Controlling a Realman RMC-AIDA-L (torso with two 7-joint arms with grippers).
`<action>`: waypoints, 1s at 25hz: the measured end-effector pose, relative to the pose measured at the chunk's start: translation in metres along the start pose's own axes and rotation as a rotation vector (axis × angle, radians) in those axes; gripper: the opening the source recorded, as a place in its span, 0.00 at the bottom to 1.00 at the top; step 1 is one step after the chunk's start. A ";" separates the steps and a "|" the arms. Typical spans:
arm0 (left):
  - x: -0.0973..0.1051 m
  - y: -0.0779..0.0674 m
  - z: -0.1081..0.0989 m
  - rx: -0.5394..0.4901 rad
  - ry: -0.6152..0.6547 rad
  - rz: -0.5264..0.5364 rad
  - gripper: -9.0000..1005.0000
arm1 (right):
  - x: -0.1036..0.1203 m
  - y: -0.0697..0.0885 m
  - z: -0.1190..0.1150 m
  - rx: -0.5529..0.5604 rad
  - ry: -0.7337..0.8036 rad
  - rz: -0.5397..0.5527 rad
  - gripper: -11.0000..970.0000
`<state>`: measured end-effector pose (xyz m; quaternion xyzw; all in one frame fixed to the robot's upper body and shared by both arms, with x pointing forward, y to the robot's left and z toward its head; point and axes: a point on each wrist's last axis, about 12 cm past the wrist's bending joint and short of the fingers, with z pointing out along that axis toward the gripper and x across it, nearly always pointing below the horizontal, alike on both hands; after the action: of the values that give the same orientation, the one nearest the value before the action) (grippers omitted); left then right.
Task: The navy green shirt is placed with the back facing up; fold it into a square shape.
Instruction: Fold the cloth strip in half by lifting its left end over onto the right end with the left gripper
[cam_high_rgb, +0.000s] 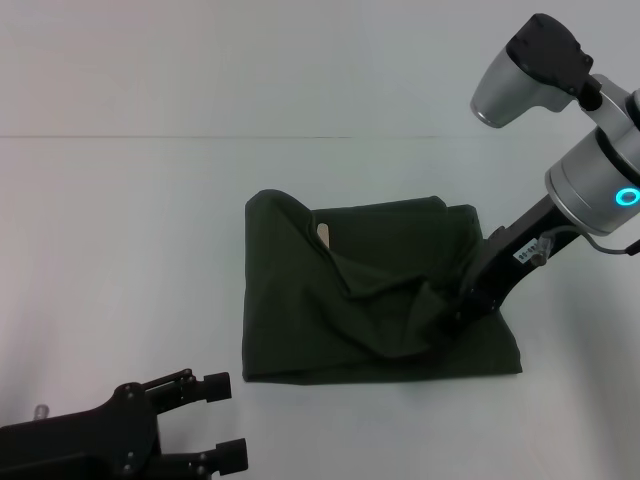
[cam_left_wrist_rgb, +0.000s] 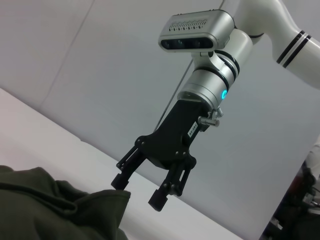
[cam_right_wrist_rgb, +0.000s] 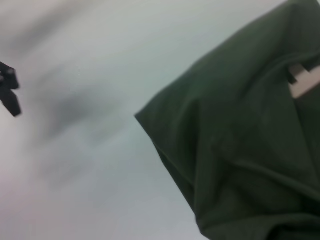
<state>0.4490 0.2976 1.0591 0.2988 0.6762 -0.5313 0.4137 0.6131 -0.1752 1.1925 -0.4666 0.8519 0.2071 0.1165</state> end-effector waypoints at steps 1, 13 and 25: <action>0.000 0.000 0.001 0.002 -0.001 0.000 0.94 | -0.001 0.001 0.000 -0.001 -0.003 -0.004 0.92; 0.003 0.001 0.004 -0.016 -0.005 -0.007 0.94 | -0.002 -0.001 0.015 0.001 0.001 -0.008 0.92; 0.004 0.002 0.006 -0.021 -0.006 -0.006 0.94 | -0.001 -0.005 0.016 0.023 -0.018 0.035 0.85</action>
<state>0.4502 0.2920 1.0547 0.2907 0.6816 -0.5263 0.4170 0.6182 -0.1696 1.1772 -0.4483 0.8613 0.2033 0.1258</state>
